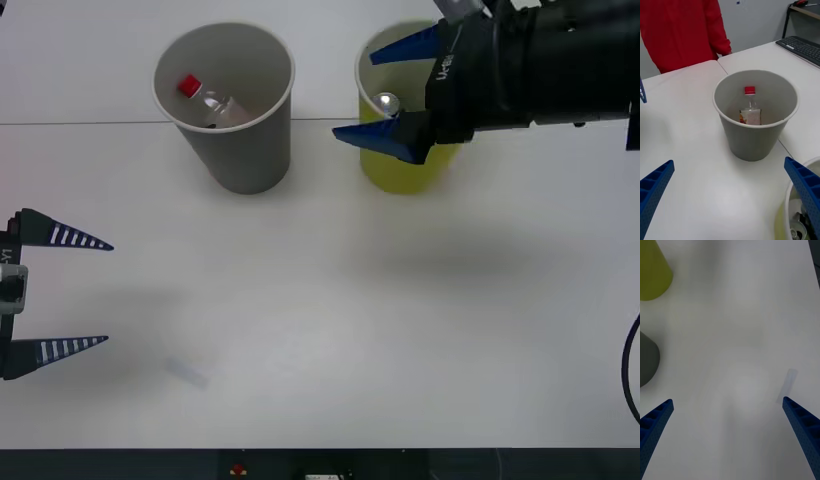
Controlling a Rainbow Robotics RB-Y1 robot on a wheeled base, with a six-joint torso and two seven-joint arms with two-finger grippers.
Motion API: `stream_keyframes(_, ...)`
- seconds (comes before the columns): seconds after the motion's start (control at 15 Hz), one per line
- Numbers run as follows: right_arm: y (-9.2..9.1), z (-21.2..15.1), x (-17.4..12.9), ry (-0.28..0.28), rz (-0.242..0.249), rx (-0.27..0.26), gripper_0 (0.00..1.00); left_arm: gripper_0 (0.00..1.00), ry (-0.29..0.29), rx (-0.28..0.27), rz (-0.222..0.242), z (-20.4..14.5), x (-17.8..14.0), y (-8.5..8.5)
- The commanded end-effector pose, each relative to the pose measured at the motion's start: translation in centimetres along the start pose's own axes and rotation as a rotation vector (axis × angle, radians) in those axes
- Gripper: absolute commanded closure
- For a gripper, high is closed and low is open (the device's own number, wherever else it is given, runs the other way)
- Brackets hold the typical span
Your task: Put the can into the green bin and the plastic bottle into the gray bin
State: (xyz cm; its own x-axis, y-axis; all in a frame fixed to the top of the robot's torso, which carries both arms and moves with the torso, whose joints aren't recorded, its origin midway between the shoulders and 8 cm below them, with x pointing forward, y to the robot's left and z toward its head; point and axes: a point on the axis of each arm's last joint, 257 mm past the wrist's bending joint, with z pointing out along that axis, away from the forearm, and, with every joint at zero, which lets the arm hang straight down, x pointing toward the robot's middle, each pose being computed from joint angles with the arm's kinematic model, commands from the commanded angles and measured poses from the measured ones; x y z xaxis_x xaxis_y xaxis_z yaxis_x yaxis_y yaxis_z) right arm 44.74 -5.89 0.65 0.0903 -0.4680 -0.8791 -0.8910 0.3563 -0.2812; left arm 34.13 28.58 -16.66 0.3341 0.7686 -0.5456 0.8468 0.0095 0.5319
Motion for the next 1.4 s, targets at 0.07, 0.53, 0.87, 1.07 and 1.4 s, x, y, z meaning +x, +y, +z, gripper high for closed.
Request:
stream_keyframes(0.07,1.2,-2.5,3.6,0.007,-0.031,-0.047,0.0,0.0,0.0,0.0,0.0,0.0,0.0,0.0)
stream_keyframes(0.53,2.0,-7.1,11.0,0.075,-0.096,-0.049,0.0,0.0,0.0,0.0,0.0,0.0,0.0,0.0)
stream_keyframes(0.87,3.0,-10.2,14.6,0.141,-0.096,-0.066,0.0,0.0,0.0,0.0,0.0,0.0,0.0,0.0)
stream_keyframes(1.07,3.5,-11.3,16.0,0.144,-0.08,-0.057,0.0,0.0,0.0,0.0,0.0,0.0,0.0,0.0)
stream_keyframes(1.4,3.8,-12.0,17.1,0.148,-0.087,-0.053,0.0,0.0,0.0,0.0,0.0,0.0,0.0,0.0)
